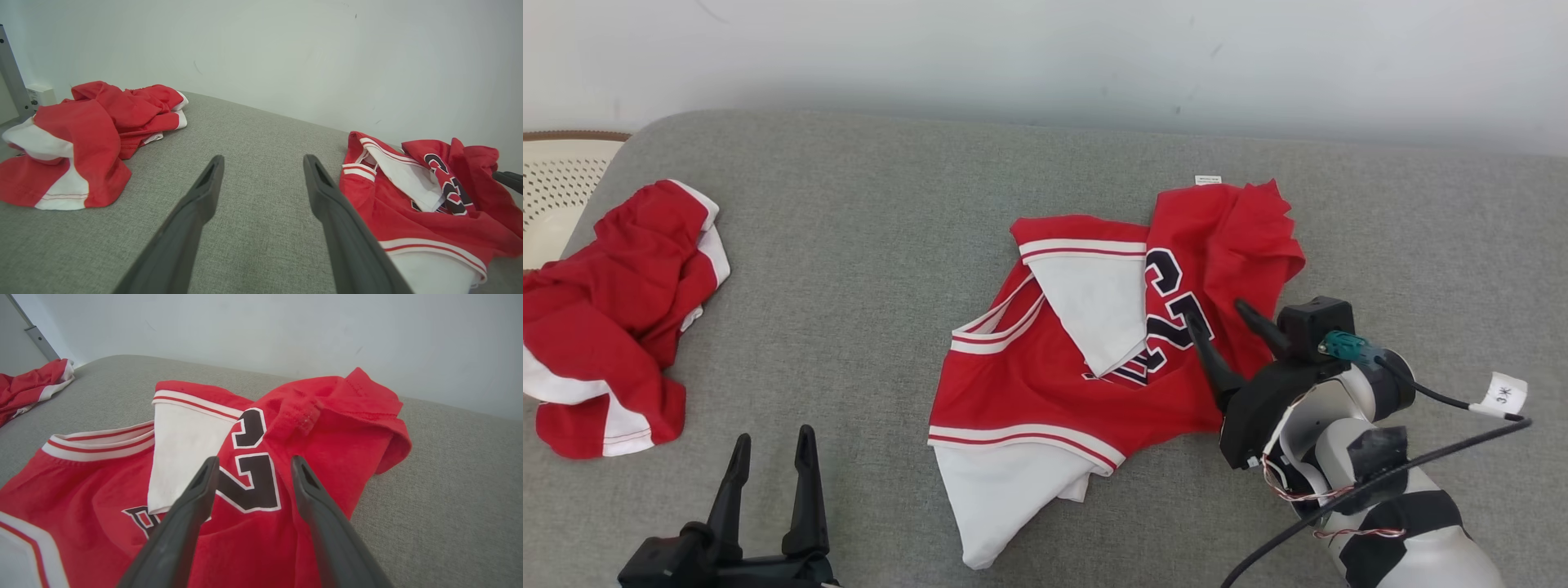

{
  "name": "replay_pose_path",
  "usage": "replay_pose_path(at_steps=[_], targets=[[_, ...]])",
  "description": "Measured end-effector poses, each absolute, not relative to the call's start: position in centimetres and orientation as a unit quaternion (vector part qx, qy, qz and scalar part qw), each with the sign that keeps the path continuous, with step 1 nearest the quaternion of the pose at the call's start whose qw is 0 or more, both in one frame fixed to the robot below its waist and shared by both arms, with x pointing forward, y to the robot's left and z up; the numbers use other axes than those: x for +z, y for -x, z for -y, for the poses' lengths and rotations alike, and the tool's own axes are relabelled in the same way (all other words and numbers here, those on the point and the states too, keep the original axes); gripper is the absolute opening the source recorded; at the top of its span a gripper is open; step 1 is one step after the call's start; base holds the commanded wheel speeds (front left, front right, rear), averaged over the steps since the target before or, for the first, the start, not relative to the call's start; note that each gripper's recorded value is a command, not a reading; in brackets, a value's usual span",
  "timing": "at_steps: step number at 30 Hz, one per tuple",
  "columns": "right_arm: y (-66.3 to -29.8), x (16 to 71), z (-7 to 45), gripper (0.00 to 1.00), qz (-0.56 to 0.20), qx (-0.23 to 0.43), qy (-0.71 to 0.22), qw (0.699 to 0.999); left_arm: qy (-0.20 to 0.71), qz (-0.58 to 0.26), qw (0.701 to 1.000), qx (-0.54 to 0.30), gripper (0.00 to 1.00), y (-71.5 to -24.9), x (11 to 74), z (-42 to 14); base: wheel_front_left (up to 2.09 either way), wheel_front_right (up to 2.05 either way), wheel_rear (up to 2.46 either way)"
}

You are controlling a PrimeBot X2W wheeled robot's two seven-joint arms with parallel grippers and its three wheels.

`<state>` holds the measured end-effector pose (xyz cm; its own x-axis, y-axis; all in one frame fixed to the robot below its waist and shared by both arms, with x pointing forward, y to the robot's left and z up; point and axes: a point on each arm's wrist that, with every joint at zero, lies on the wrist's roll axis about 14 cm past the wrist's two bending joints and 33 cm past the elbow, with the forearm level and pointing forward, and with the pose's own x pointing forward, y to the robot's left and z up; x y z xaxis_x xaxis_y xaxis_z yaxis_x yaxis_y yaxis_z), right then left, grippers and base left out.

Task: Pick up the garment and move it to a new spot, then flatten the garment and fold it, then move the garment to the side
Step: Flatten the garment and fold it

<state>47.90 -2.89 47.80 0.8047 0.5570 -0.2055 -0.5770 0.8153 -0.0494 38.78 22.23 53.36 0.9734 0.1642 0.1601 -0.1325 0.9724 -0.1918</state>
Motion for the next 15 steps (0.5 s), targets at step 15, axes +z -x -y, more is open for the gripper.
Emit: replay_pose_path(at_steps=[15], targets=[[-48.1, 50.2, 5.1, 1.00, -0.064, 0.272, 0.010, 0.960, 0.090, 0.086, 0.989, 0.079, 1.00, -38.9, 53.2, -22.4, 0.00, 0.00, 0.00]])
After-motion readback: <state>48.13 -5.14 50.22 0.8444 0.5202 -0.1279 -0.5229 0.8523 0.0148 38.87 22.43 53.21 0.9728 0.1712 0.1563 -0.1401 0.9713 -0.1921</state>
